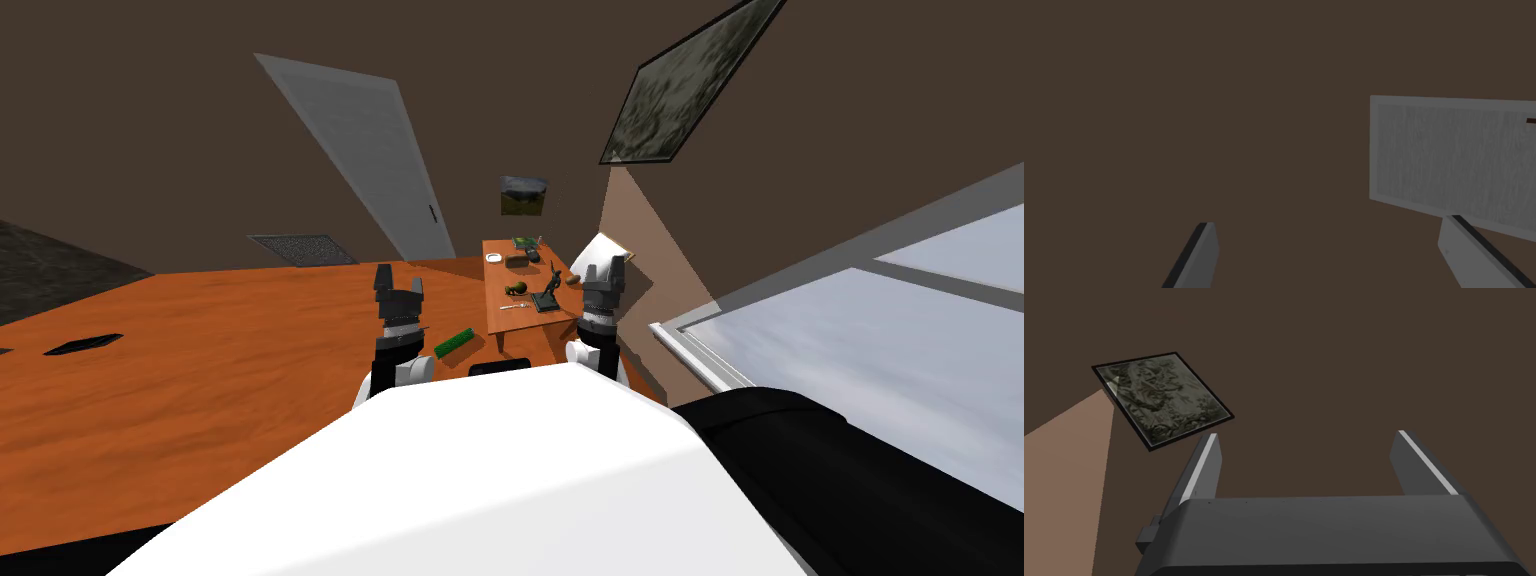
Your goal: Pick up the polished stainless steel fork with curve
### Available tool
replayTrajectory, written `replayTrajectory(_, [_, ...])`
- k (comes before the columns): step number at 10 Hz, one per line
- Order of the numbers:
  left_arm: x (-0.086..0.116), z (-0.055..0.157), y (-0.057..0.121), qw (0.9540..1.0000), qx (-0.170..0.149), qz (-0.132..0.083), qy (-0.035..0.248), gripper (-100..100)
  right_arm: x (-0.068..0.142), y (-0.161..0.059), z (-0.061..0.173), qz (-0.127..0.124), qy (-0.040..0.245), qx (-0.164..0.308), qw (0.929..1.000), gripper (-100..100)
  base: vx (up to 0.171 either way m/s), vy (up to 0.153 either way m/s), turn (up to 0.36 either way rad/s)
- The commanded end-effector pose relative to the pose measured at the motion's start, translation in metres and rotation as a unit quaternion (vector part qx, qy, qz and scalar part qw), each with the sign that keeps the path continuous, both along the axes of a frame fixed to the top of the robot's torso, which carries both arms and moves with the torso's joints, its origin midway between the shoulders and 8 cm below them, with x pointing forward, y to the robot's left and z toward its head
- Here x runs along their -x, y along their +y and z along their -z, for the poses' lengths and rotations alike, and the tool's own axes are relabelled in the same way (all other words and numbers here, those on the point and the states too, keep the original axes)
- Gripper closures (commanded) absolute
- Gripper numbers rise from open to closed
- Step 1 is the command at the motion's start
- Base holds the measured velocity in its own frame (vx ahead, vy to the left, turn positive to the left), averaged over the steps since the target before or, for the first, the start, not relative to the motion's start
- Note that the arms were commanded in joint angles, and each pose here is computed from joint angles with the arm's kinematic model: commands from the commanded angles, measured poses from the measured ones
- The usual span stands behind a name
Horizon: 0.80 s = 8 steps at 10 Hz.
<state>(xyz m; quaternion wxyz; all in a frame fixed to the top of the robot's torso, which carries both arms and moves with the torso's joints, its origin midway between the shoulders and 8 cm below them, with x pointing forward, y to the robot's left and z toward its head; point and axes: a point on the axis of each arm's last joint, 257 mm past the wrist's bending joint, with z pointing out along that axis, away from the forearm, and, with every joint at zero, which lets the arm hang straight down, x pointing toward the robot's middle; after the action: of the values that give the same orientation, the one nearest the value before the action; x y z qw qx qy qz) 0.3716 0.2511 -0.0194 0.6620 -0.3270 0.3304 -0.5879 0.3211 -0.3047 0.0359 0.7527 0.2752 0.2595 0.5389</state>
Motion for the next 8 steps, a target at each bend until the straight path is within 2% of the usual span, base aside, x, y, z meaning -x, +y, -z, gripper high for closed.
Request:
replayTrajectory(1, [0.000,0.000,0.000,1.0000,0.000,0.000,0.000,0,-0.003,0.003,0.013,-0.010,0.021,0.017,0.9996,-100,-0.035,0.007,0.121])
replayTrajectory(4, [0.000,0.000,0.000,1.0000,0.000,0.000,0.000,0,-0.009,0.003,0.051,-0.023,0.075,0.036,0.9963,-100,-0.060,0.002,0.138])
replayTrajectory(7, [0.000,0.000,0.000,1.0000,0.000,0.000,0.000,0,-0.010,0.000,0.116,-0.037,0.160,0.052,0.9851,-100,-0.066,0.001,0.238])
replayTrajectory(8, [0.000,0.000,0.000,1.0000,0.000,0.000,0.000,0,-0.010,0.000,0.116,-0.037,0.160,0.052,0.9851,-100,-0.051,-0.010,0.081])
